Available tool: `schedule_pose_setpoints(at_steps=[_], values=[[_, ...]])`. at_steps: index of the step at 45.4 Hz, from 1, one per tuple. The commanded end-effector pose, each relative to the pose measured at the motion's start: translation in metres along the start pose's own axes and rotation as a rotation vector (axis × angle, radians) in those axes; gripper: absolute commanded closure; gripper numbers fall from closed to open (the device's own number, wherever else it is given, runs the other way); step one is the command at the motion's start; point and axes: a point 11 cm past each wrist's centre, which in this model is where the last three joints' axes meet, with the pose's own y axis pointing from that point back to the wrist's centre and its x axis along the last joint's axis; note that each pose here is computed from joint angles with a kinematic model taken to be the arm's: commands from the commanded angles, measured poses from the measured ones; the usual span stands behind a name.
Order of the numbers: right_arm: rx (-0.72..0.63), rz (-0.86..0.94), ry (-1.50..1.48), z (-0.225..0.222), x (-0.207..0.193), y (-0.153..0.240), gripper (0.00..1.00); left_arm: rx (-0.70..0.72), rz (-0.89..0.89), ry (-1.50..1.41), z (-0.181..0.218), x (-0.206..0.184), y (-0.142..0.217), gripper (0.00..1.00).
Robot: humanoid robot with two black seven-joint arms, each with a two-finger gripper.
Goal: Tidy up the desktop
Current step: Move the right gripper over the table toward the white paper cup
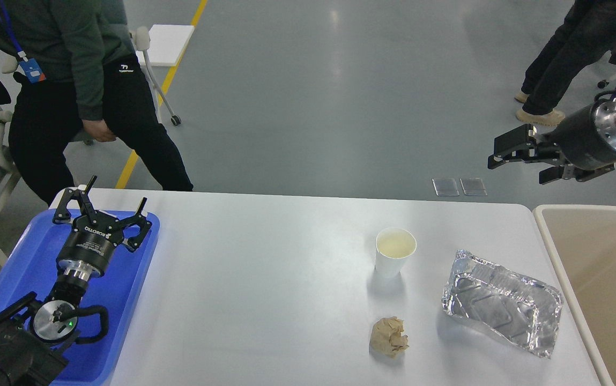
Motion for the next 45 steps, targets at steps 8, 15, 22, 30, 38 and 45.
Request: schedule_pose_setpoints(at_steps=[8, 15, 22, 30, 38, 45], values=[[0.005, -0.022, 0.088, -0.055, -0.012, -0.030, 0.00, 0.001, 0.000, 0.001, -0.001, 0.000, 0.000, 0.01], [-0.042, 0.017, 0.018, -0.050, -0.026, -0.062, 0.01, 0.000, -0.002, 0.001, 0.000, -0.001, -0.001, 0.01], [-0.126, 0.051, -0.062, -0.038, -0.036, -0.078, 0.01, 0.000, 0.000, 0.000, 0.000, 0.000, 0.000, 0.01], [-0.123, 0.027, -0.054, -0.041, -0.054, -0.096, 0.01, 0.000, 0.000, 0.001, 0.000, 0.000, 0.000, 0.01], [-0.105, 0.032, -0.046, -0.040, -0.069, -0.113, 0.01, 0.000, 0.000, 0.000, 0.000, 0.000, 0.000, 0.01], [-0.095, 0.033, -0.017, -0.035, -0.088, -0.133, 0.01, 0.000, -0.002, 0.001, 0.000, -0.001, -0.001, 0.01]])
